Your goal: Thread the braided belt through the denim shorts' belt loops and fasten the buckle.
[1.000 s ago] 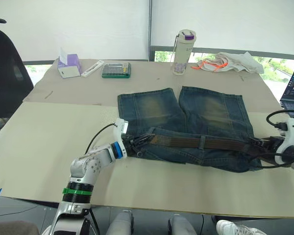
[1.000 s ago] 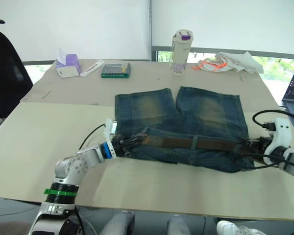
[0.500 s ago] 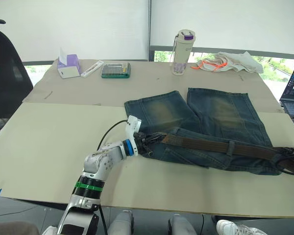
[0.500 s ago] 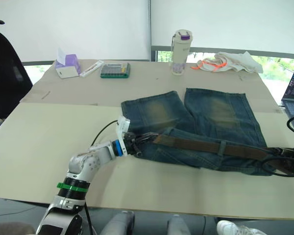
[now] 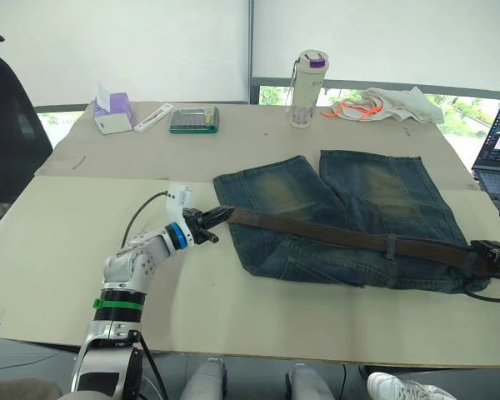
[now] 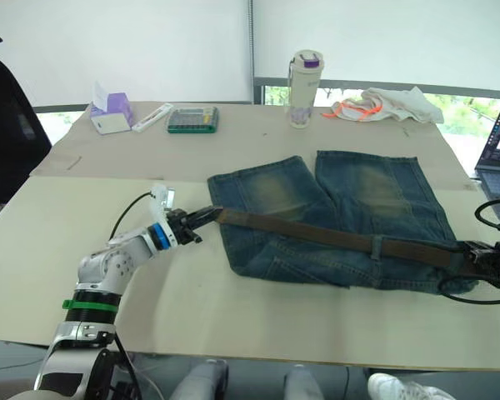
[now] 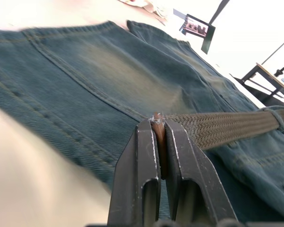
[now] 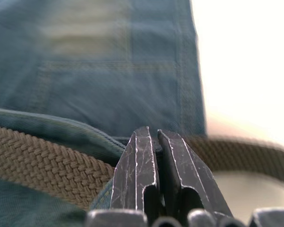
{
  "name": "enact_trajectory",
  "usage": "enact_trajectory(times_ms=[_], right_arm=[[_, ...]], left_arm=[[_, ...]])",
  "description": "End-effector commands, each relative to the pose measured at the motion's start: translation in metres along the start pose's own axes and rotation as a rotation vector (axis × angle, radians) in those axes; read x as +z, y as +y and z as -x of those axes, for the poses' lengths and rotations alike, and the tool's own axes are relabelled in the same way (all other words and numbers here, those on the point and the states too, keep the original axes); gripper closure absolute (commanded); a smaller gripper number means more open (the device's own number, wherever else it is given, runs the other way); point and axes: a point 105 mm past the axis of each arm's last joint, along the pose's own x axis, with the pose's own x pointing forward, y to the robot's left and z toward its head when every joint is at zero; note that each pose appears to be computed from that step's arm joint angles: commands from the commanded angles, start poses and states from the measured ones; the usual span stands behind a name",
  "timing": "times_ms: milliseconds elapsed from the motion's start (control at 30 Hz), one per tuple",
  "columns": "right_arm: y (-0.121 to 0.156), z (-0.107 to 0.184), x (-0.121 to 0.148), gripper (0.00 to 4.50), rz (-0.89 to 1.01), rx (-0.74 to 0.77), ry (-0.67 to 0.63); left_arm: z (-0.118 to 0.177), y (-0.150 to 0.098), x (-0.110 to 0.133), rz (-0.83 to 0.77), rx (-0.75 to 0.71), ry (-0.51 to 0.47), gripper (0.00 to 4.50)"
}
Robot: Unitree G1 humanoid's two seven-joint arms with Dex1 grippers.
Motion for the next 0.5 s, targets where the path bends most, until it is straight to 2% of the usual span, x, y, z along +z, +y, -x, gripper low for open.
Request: enact_trajectory(times_ms=[33, 133, 233, 300, 367, 500], right_arm=[[0.016, 0.010, 0.048, 3.34, 0.039, 0.100, -0.210], [0.036, 0.020, 0.074, 2.33, -0.024, 0.210, -0.351], [0.063, 0.030, 0.084, 1.28, -0.119, 0.355, -0.407], [0.124, 0.040, 0.075, 0.62, -0.191, 0.637, -0.357], [0.167, 0.046, 0.058, 0.62, -0.215, 0.789, -0.267], [0.211, 0.041, 0.026, 0.62, -0.282, 0.857, -0.155]], left_arm=[[-0.005, -0.028, 0.017, 0.045, -0.139, -0.063, 4.50], [-0.013, -0.054, 0.011, 0.147, -0.260, -0.059, 4.50], [-0.018, -0.073, 0.007, 0.229, -0.337, -0.050, 4.50], [-0.027, -0.089, 0.005, 0.289, -0.395, -0.054, 4.50], [-0.032, -0.097, 0.005, 0.321, -0.422, -0.058, 4.50], [-0.040, -0.101, -0.003, 0.330, -0.412, -0.035, 4.50]])
